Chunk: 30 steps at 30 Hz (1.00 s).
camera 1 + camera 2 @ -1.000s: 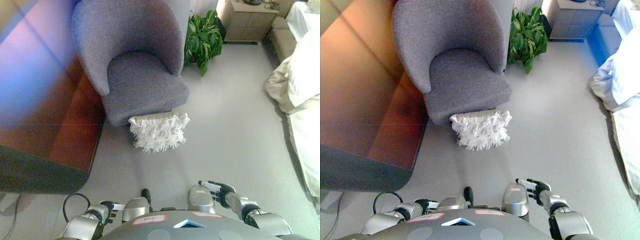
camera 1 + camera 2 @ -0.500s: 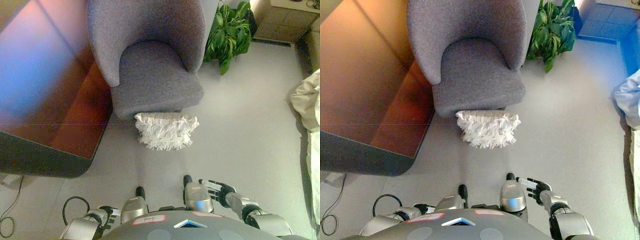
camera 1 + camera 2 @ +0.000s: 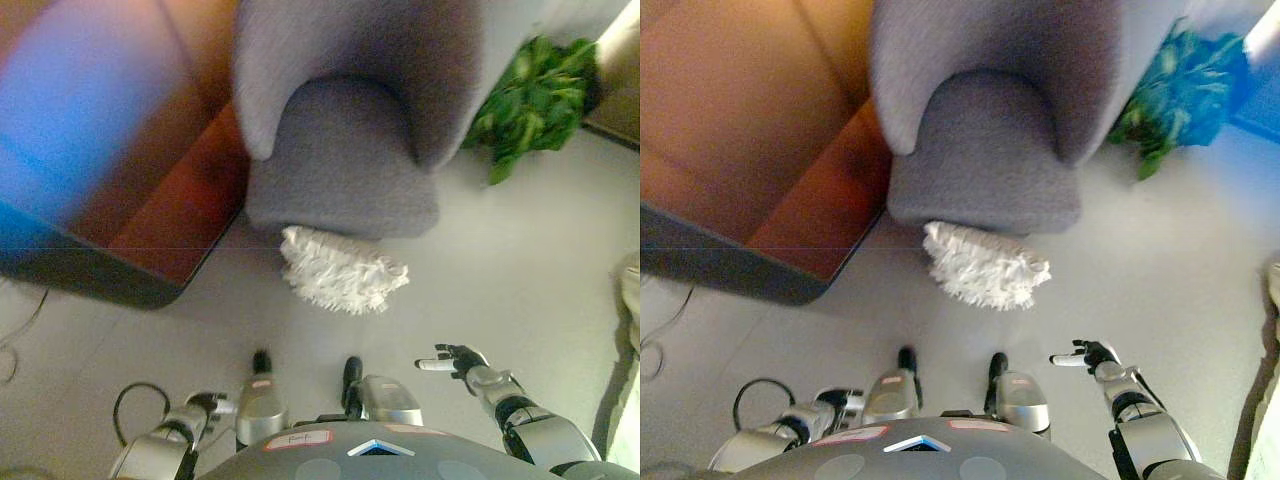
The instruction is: Pick up the pillow and put it on the sofa.
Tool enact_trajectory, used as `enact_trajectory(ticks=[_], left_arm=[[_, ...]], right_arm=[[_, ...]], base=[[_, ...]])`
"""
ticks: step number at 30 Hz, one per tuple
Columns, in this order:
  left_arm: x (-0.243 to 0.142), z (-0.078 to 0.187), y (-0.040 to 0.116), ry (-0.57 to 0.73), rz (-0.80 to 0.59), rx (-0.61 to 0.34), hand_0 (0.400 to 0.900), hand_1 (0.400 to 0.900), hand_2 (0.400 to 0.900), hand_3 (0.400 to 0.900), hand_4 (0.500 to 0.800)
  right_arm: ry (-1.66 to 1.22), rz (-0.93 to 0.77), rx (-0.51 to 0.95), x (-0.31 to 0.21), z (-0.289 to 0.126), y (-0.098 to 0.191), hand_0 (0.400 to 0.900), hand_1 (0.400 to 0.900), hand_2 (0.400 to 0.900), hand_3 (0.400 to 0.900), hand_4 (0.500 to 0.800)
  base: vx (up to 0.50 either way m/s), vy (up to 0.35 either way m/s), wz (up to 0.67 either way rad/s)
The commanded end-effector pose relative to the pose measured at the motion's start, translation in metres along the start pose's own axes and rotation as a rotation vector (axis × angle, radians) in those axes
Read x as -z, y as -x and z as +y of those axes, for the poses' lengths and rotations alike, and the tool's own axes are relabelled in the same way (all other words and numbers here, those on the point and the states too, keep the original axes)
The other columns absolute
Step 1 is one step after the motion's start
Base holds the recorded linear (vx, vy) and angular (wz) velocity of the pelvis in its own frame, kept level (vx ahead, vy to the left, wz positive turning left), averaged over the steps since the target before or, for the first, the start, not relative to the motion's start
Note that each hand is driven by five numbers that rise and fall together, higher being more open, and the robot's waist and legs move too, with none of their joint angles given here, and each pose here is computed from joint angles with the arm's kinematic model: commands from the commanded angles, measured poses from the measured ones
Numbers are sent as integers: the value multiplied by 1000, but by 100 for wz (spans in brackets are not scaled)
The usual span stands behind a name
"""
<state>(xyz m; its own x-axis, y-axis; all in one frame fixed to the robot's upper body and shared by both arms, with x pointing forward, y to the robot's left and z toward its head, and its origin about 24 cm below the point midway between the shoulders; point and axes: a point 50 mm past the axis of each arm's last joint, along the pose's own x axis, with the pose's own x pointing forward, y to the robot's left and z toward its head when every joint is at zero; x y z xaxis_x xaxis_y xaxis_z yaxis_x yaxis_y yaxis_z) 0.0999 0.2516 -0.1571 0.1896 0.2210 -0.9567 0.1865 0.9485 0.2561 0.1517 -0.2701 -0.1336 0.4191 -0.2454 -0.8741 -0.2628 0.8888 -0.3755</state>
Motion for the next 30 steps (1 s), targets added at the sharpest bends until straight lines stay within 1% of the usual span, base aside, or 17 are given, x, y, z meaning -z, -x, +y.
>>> enact_trajectory(ticks=[1, 4, 5, 6, 8, 9, 10, 11, 13, 15, 17, 23, 26, 30], left_arm=[[-8, 12, 1, -36, 2, -41, 900, 900, 900, 900, 800], [-3, 20, 2, -35, 30, -54, 900, 900, 900, 900, 800], [-6, 28, 3, -28, 21, -75, 900, 900, 900, 900, 800], [-11, 30, 3, -25, 13, -83, 900, 900, 900, 900, 800], [-23, 35, 5, -23, -10, -87, 900, 900, 900, 900, 800], [-26, 36, 5, -25, -16, -86, 900, 900, 900, 900, 800], [-33, 37, 6, -29, -31, -83, 900, 900, 900, 900, 800], [-44, 38, 7, -27, -56, -81, 900, 900, 900, 900, 800], [-54, 39, 9, -17, -86, -78, 900, 900, 900, 900, 800], [-61, 40, 10, 0, -114, -78, 900, 900, 900, 900, 800], [-65, 40, 11, 16, -136, -74, 900, 900, 900, 900, 800], [-70, 42, 13, 67, -160, -60, 900, 900, 900, 900, 800], [-63, 46, 13, 90, -153, -66, 900, 900, 900, 900, 800], [-61, 48, 14, 120, -159, -59, 900, 900, 900, 900, 800]], right_arm=[[50, -63, 83, -28, -28, 0, 900, 900, 900, 900, 800], [34, -88, 80, -32, -26, 0, 900, 900, 900, 900, 800], [58, -131, 92, -41, -23, 1, 900, 900, 900, 900, 800], [73, -153, 104, -47, -23, 1, 900, 900, 900, 900, 800], [101, -222, 190, -67, -32, 3, 900, 900, 900, 900, 800], [107, -236, 208, -71, -34, 4, 900, 900, 900, 900, 800], [122, -269, 269, -84, -42, 6, 900, 900, 900, 900, 800], [151, -320, 379, -107, -60, 13, 900, 900, 900, 900, 800], [199, -374, 514, -138, -86, 26, 900, 900, 900, 900, 800], [251, -403, 618, -163, -112, 41, 900, 900, 900, 900, 800], [324, -390, 716, -178, -140, 57, 900, 900, 900, 900, 800], [345, -335, 910, -209, -209, 107, 900, 900, 900, 900, 800], [325, -319, 1012, -212, -235, 129, 900, 900, 900, 900, 800], [292, -301, 1098, -214, -260, 153, 900, 900, 900, 900, 800]], base=[[163, 117, -49], [124, 60, -22], [101, 58, -23], [62, 57, -23], [-24, 38, -8], [-75, 36, 0], [-91, 27, 5], [-94, 21, 6], [-55, 6, 2], [-43, 1, -2], [-38, -4, 3], [-45, -30, 15], [-36, -34, 13], [-31, -28, 11]])
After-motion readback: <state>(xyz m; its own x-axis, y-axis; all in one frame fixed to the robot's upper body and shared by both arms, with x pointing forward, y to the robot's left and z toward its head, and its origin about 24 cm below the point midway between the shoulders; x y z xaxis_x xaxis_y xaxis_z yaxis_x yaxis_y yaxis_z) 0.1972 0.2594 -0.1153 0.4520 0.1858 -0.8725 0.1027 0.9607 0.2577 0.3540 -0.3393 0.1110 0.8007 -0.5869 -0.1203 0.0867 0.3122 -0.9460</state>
